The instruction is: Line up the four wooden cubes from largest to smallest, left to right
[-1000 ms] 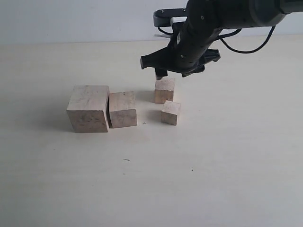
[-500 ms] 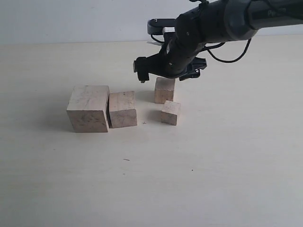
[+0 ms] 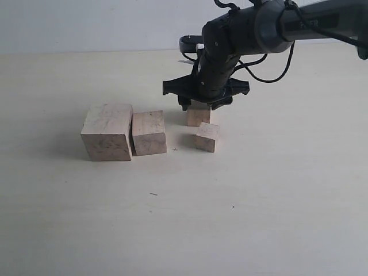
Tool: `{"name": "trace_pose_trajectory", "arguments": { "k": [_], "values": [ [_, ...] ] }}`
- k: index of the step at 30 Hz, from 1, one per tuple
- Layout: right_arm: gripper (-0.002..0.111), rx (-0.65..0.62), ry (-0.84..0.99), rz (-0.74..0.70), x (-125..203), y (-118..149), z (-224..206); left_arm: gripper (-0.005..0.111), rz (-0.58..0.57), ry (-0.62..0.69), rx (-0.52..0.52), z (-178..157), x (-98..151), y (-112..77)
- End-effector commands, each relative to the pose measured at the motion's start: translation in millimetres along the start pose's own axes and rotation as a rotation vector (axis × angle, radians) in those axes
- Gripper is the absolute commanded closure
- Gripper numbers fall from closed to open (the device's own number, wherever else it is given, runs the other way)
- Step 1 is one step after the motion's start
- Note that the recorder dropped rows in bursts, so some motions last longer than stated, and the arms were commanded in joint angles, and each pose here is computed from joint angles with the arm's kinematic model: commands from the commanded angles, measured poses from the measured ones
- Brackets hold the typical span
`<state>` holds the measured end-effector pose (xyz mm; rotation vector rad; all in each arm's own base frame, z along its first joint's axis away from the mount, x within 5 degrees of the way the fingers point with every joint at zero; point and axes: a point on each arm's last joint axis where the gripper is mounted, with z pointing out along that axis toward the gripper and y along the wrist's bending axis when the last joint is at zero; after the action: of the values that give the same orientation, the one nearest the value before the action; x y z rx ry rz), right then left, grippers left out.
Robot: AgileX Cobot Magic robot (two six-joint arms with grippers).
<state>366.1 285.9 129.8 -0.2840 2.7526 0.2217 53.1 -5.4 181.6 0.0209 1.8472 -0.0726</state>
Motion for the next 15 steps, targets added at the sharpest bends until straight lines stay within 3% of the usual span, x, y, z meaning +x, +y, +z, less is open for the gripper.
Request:
{"name": "trace_pose_trajectory", "arguments": {
  "k": [1, 5, 11, 15],
  "values": [
    [0.082, 0.01, 0.009, -0.013, -1, -1, -3, 0.107, 0.004, -0.013, 0.003, 0, 0, 0.0],
    [0.108, 0.026, 0.044, -0.145, 1, -3, -6, 0.107, 0.004, -0.013, 0.003, 0, 0, 0.0],
    [0.108, 0.009, 0.05, -0.584, -1, -2, -22, 0.107, 0.004, -0.013, 0.003, 0, 0, 0.0],
    [0.108, -0.089, 0.062, -0.836, 1, 5, -33, 0.107, 0.004, -0.013, 0.003, 0, 0, 0.0]
  ]
}}
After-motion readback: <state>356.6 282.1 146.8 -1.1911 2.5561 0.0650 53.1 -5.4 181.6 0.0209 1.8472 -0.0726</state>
